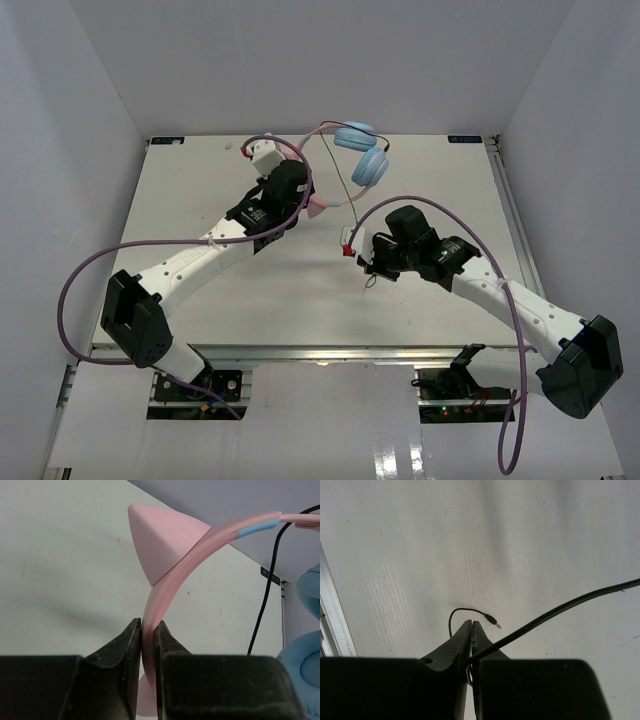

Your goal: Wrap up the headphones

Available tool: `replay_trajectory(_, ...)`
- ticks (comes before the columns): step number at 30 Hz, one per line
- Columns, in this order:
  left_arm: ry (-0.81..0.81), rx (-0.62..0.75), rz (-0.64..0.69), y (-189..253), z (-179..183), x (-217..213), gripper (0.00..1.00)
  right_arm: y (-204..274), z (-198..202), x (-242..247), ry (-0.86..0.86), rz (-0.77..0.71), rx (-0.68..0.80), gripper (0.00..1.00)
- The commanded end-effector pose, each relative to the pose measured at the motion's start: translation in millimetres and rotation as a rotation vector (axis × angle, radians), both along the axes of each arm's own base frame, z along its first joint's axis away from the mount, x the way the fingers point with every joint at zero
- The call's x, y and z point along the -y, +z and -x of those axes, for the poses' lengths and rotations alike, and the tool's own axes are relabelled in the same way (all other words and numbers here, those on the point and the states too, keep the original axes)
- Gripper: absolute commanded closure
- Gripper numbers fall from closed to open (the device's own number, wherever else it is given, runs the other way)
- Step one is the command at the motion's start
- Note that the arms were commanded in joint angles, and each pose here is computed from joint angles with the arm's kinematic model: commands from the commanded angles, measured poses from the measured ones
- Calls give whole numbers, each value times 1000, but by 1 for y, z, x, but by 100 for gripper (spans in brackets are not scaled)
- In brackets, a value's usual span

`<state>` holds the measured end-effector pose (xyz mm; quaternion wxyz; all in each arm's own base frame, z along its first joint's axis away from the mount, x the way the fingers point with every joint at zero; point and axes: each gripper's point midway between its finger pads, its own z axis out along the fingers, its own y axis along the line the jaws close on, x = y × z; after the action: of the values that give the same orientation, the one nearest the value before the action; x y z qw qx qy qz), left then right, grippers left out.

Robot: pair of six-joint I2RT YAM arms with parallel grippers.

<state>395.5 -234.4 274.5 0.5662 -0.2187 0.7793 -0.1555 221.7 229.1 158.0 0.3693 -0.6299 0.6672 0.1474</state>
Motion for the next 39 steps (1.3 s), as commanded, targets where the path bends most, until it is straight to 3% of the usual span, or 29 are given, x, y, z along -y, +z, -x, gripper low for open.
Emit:
replay_trajectory(1,12,99,177,46,-11,12,100,9,-1,-13,50,1,13,92)
replay_trajectory(6,11,80,138,35,-10,10,100,22,-13,-15,20,10,54,92)
replay_trajectory(19,-34,-51,-79,-42,5,-8,100,103,-63,25,-146,87,403,92)
replay_trajectory(29,-242,-145,-146,-78,24,13,100,107,-79,31,-183,128,485,92)
replay_trajectory(39,-409,-241,-185,-116,45,37,100,138,-93,10,-203,26,513,92)
